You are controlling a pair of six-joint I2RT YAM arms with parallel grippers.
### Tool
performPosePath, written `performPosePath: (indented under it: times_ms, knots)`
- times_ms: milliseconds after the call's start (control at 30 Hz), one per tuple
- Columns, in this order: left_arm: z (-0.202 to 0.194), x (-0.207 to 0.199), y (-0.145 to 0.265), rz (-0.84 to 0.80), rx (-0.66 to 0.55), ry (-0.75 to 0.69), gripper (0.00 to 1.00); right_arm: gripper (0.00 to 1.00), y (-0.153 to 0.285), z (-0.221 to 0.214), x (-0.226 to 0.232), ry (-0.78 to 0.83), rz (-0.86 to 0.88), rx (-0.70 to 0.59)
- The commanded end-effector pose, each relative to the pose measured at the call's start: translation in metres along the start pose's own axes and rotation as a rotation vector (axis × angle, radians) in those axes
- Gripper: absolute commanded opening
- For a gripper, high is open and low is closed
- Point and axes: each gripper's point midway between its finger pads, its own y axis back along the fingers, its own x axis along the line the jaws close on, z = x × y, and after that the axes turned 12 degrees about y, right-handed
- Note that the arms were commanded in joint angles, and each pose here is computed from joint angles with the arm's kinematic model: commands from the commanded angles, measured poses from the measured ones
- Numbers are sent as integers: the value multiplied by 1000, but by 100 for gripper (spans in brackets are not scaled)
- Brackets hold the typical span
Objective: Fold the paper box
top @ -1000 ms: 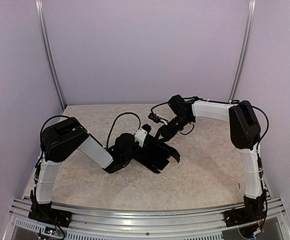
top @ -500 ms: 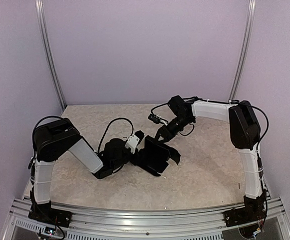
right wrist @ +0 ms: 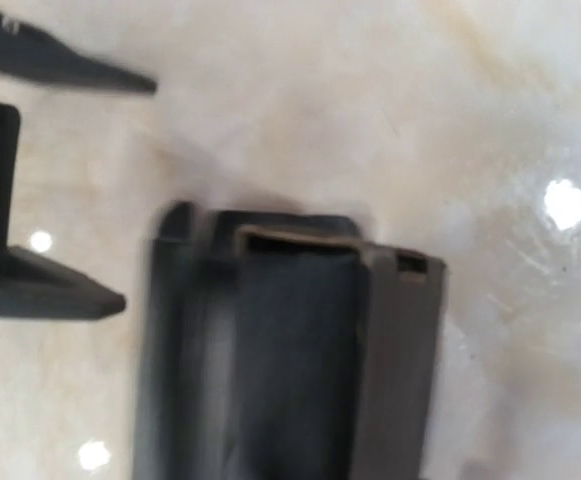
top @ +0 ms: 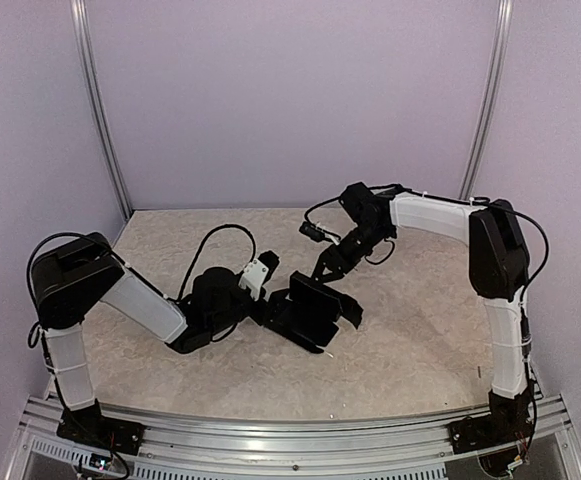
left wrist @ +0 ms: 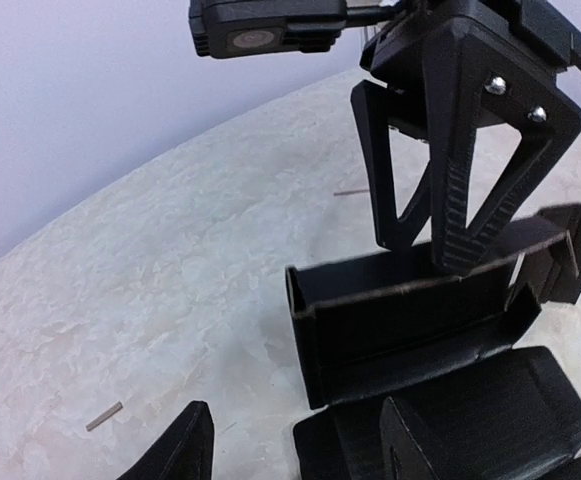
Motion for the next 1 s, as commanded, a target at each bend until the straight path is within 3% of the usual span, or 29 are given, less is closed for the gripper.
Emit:
performPosePath:
  times_ms: [0, 267, 467, 633, 767, 967]
  knots:
    - [39, -4, 8, -8, -1, 15, 61, 49, 75, 36, 34, 147, -65, -99]
    - [62, -12, -2, -40, 126, 41, 63, 50, 112, -30, 32, 111, -191, -96]
    - [78, 17, -8, -57, 233, 272, 66, 45, 103, -88, 23, 200, -362, -27]
    - [76, 18, -19, -230, 318, 486, 66, 35, 93, -109, 10, 233, -430, 8]
    - [69, 5, -28, -324, 359, 510, 66, 29, 81, -118, 1, 231, -443, 39]
    - [40, 0, -42, -347, 402, 525, 65, 30, 53, -123, 3, 271, -399, 89]
